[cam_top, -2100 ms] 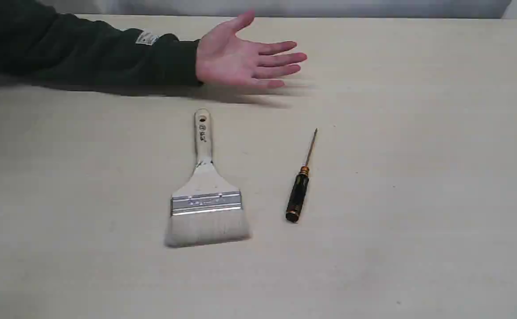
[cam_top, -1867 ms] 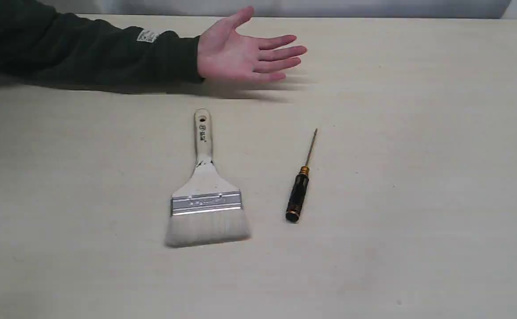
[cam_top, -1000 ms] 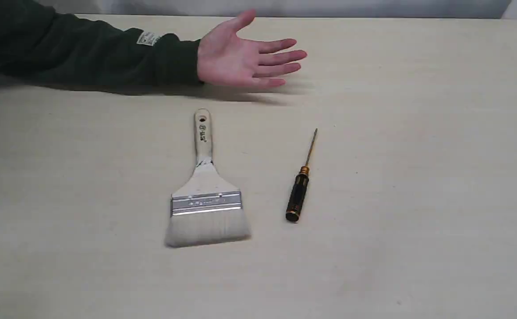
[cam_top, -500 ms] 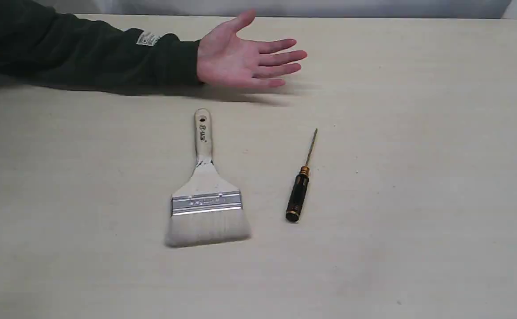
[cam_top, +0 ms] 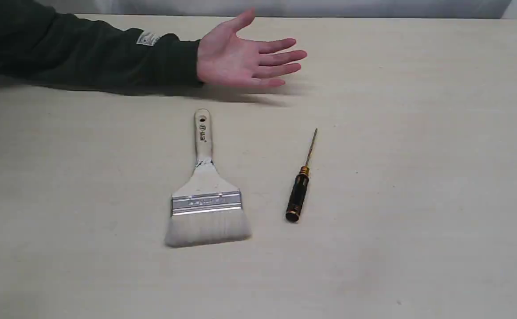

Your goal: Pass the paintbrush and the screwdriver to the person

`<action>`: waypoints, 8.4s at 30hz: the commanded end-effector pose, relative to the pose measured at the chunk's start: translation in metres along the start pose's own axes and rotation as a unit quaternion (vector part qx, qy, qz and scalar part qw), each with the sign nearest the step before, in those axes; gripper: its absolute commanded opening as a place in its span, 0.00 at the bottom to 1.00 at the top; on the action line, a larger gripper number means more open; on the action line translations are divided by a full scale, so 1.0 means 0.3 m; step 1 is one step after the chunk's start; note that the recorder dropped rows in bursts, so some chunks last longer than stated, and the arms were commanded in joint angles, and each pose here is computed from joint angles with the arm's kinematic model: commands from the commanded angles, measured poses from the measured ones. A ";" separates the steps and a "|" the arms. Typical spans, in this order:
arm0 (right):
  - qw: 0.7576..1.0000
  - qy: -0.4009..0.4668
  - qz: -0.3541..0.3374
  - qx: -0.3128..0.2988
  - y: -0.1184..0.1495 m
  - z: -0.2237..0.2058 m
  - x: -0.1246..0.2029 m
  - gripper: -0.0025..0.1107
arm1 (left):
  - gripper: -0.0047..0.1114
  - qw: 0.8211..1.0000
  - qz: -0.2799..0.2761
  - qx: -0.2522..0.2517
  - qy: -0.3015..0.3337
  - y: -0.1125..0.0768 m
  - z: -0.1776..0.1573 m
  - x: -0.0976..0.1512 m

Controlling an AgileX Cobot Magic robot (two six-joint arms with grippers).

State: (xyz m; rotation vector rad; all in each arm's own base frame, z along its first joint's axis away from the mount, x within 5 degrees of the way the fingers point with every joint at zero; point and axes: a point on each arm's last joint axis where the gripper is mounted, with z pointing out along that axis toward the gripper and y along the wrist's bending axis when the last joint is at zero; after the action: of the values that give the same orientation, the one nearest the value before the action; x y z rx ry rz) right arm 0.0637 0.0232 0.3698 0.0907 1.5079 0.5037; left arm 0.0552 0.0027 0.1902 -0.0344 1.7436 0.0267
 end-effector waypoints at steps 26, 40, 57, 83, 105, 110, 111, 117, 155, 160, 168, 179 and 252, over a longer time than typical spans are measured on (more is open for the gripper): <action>0.916 0.391 -0.088 -0.016 -0.060 0.707 0.346 0.06 | 0.04 1.000 -0.001 0.005 -0.006 -0.002 0.000 -0.001; 0.817 0.570 -0.084 0.008 -0.014 0.858 0.747 0.35 | 0.04 1.000 -0.002 0.005 -0.005 -0.002 0.000 -0.001; 0.755 0.652 -0.028 0.060 -0.037 0.857 0.846 0.54 | 0.04 1.000 -0.001 0.005 -0.005 -0.002 0.000 -0.001; 0.704 0.695 -0.062 0.131 -0.118 0.838 0.957 0.41 | 0.04 1.000 -0.001 0.005 -0.006 -0.002 0.000 -0.001; 0.700 0.694 -0.136 0.093 -0.132 0.844 0.950 0.06 | 0.04 1.000 -0.002 0.005 -0.005 -0.002 0.000 -0.001; 0.728 0.675 -0.109 0.049 -0.090 0.858 0.923 0.06 | 0.04 1.000 -0.002 0.005 -0.005 -0.002 0.000 -0.001; 0.733 0.672 -0.101 0.033 -0.076 0.859 0.913 0.06 | 0.04 1.000 -0.002 0.005 -0.005 -0.002 0.000 -0.001; 0.759 0.645 -0.084 -0.032 0.002 0.859 0.844 0.06 | 0.04 1.000 -0.002 0.005 -0.007 -0.002 0.000 -0.002; 0.843 0.484 -0.224 0.066 0.089 1.342 0.742 0.06 | 0.04 1.000 -0.003 0.005 -0.005 -0.002 0.000 -0.001; 0.836 0.490 -0.232 0.082 0.070 1.367 0.784 0.06 | 0.04 1.000 -0.003 0.005 -0.005 -0.002 0.000 -0.001; 0.829 0.507 -0.212 0.102 -0.004 1.380 0.819 0.33 | 0.04 1.000 -0.003 0.005 -0.005 -0.002 0.000 -0.001; 0.848 0.482 -0.200 0.095 0.011 1.387 0.753 0.56 | 0.04 1.000 -0.001 0.005 -0.006 -0.002 0.000 -0.002; 0.720 0.683 -0.109 0.056 0.293 1.094 1.127 0.55 | 0.04 1.000 -0.001 0.005 -0.006 -0.002 0.000 -0.002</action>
State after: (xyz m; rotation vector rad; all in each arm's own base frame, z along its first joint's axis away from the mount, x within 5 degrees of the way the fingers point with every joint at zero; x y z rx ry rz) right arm 0.3515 0.3105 0.1189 -0.4846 2.9442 0.2560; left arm 0.0552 0.0027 0.1902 -0.0344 1.7436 0.0267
